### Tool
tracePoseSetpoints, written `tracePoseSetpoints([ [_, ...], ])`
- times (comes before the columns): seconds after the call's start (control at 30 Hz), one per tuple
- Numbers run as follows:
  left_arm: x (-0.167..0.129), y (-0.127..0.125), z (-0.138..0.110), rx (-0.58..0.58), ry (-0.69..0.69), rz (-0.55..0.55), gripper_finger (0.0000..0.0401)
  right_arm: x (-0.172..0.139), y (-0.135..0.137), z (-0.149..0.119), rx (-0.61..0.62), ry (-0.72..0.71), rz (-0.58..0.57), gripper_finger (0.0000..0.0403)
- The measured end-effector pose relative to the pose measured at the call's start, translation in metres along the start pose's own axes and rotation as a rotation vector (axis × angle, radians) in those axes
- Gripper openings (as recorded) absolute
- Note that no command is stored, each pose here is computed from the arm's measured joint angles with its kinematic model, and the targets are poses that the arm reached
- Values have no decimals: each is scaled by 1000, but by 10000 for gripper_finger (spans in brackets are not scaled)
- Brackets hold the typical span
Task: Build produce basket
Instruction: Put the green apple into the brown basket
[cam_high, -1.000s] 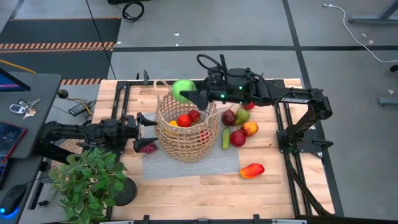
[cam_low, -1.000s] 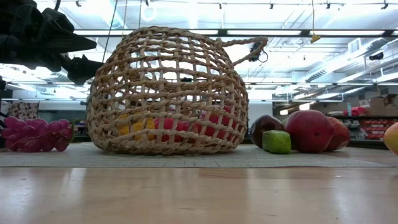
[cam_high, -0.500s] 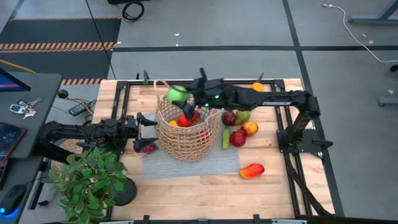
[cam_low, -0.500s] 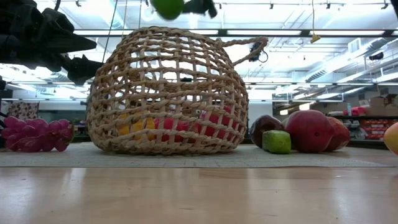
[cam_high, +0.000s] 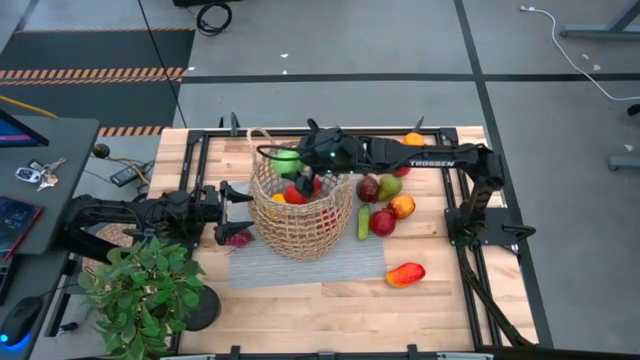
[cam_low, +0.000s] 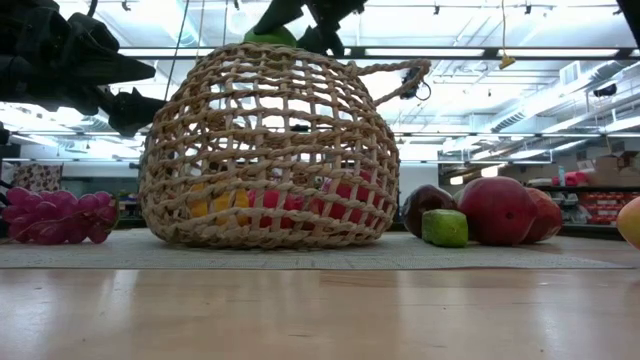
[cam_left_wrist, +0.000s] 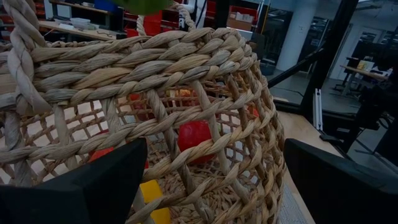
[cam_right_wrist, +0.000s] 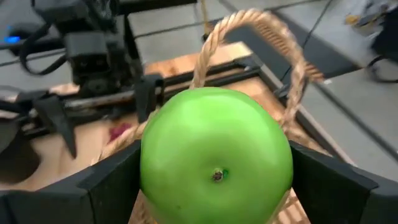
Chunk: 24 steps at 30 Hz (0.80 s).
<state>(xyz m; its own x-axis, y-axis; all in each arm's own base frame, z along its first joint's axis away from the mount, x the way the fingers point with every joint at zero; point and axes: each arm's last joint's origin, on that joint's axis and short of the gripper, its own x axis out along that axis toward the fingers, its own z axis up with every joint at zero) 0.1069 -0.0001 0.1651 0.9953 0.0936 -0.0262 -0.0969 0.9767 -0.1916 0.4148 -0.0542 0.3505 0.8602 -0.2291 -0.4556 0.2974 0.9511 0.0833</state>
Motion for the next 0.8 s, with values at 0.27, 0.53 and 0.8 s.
tracePoseSetpoints([
  [0.27,0,0,0,0,0,0,386,10,-26,-14,36,164,84,369],
  [0.53,0,0,0,0,0,0,386,18,-40,-27,59,308,102,369],
  [0.8,0,0,0,0,0,0,386,17,-42,-31,80,352,93,369],
])
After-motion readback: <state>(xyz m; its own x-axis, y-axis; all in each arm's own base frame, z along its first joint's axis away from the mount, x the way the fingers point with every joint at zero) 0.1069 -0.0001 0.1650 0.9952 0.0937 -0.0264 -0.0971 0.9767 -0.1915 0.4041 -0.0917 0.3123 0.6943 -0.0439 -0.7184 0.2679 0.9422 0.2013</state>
